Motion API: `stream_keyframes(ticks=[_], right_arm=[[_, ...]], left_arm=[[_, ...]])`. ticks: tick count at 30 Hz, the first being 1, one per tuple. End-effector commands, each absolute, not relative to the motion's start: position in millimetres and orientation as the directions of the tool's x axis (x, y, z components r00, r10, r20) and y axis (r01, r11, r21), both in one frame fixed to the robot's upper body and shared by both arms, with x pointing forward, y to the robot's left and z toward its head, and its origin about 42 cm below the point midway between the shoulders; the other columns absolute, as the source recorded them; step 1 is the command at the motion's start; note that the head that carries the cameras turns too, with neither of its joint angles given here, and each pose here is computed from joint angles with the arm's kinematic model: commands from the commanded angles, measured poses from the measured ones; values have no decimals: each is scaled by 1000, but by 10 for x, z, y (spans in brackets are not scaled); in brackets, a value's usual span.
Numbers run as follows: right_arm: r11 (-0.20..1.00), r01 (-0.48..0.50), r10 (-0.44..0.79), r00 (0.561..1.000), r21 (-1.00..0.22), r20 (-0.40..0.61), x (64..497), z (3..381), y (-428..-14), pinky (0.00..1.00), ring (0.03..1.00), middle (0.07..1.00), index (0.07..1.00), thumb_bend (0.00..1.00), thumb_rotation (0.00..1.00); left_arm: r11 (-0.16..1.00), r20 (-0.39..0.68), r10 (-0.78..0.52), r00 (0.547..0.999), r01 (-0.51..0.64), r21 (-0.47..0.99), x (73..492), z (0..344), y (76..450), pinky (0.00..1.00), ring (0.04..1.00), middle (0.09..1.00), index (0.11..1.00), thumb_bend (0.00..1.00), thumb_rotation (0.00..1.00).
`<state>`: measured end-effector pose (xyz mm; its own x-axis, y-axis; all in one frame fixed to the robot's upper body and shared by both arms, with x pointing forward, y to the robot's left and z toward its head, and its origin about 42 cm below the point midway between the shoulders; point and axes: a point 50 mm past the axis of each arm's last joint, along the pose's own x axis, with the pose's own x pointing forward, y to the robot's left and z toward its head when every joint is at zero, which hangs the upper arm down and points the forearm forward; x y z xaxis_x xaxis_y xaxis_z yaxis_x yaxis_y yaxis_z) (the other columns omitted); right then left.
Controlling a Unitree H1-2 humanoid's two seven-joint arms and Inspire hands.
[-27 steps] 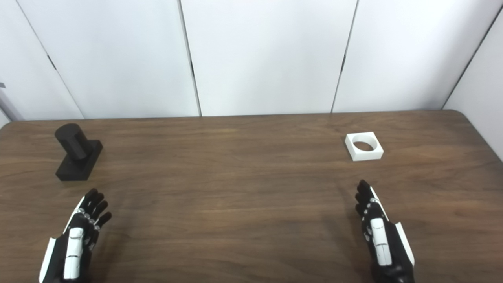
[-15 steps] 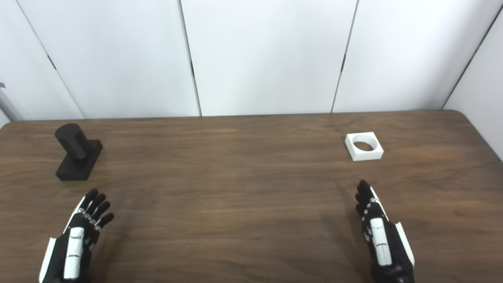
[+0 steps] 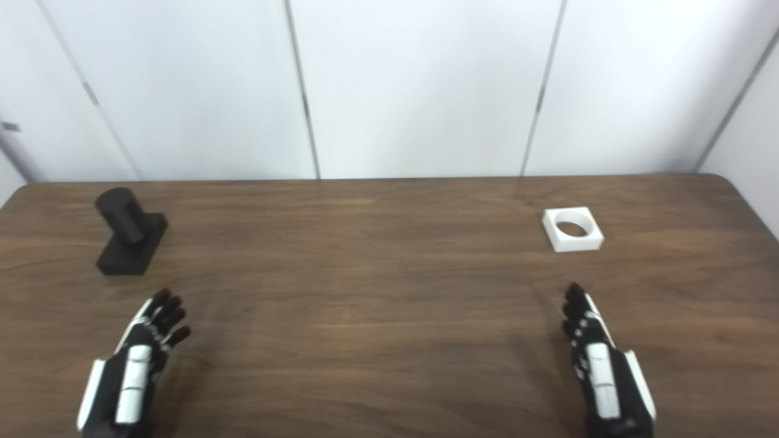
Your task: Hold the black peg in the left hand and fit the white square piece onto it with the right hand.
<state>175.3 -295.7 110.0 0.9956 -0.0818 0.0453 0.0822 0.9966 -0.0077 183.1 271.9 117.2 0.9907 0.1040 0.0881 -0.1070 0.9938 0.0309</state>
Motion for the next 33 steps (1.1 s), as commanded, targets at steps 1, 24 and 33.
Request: stream_keyframes(ticks=[1, 24, 33], right_arm=[[997, 72, -69, 992, -25, 110, 1773, 1191, -3034, 1000, 1000, 999, 987, 574, 1000], [997, 76, -74, 993, -23, 92, 1746, 1089, -3189, 974, 970, 946, 938, 632, 961], [997, 75, -72, 993, -20, 90, 1746, 1046, -3223, 993, 967, 948, 931, 639, 953]], left_arm=[[994, 144, 111, 983, -112, -4, 1813, 1226, 2560, 872, 927, 931, 922, 613, 848], [992, 134, 128, 983, -125, -32, 1819, 995, 2243, 849, 916, 924, 902, 638, 786], [993, 141, 117, 983, -120, 9, 1829, 931, 2245, 830, 918, 933, 919, 600, 794]])
